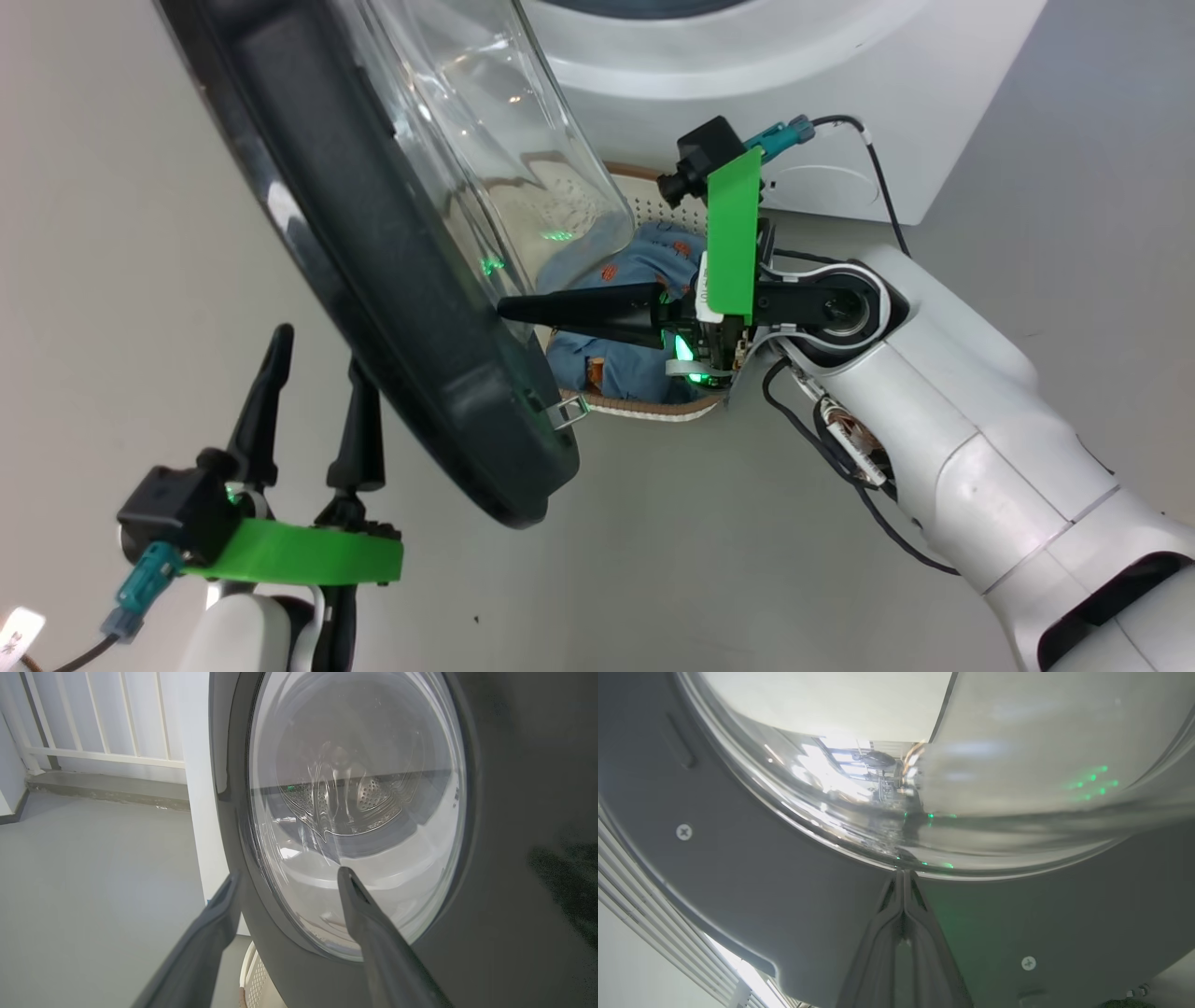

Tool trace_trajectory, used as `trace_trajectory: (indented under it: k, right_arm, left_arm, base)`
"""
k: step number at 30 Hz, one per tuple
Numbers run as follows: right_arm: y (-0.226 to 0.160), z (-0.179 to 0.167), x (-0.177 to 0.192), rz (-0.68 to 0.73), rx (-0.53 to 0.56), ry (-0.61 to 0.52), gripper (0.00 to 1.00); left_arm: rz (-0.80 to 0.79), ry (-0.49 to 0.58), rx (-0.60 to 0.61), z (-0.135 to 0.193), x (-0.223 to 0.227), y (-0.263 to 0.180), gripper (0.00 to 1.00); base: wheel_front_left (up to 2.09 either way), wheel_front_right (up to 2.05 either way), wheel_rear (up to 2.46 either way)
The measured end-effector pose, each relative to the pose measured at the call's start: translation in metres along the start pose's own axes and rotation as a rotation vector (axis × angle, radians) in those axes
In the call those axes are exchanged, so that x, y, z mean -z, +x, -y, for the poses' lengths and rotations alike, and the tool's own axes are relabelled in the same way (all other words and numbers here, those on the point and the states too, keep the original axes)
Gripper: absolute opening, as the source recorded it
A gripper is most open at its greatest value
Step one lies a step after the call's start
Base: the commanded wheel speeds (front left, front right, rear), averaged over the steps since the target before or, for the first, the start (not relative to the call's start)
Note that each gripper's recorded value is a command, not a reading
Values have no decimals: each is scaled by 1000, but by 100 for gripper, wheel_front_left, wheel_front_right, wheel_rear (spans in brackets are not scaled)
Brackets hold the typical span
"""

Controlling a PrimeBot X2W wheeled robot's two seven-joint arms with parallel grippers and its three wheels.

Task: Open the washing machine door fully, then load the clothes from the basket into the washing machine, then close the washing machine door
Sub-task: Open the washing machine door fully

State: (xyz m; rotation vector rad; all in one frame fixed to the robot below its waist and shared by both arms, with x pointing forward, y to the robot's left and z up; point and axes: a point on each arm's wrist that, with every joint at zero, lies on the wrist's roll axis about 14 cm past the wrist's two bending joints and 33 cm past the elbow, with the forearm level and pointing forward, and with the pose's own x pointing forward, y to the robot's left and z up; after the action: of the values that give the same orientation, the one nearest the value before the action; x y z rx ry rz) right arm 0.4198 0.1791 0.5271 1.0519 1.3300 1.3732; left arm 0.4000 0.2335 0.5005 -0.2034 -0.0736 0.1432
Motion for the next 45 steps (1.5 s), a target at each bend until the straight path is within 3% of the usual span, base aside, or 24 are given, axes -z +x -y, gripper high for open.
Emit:
trace_trajectory:
  k: [11,29,45]
  right_arm:
    - [-24,-17,0,92,-23,-9,0]
    - [-61,-36,44,247,-59,29,0]
    - [-100,-42,71,474,-91,75,0]
  left_arm:
    - [16,7,-18,-6,-6,-5,100]
    - [5,14,-27,-9,-4,-32,100]
    - [-3,19,26,3,-2,-47,100]
  base:
    - [0,0,0]
    - [0,0,0]
    - [0,0,0]
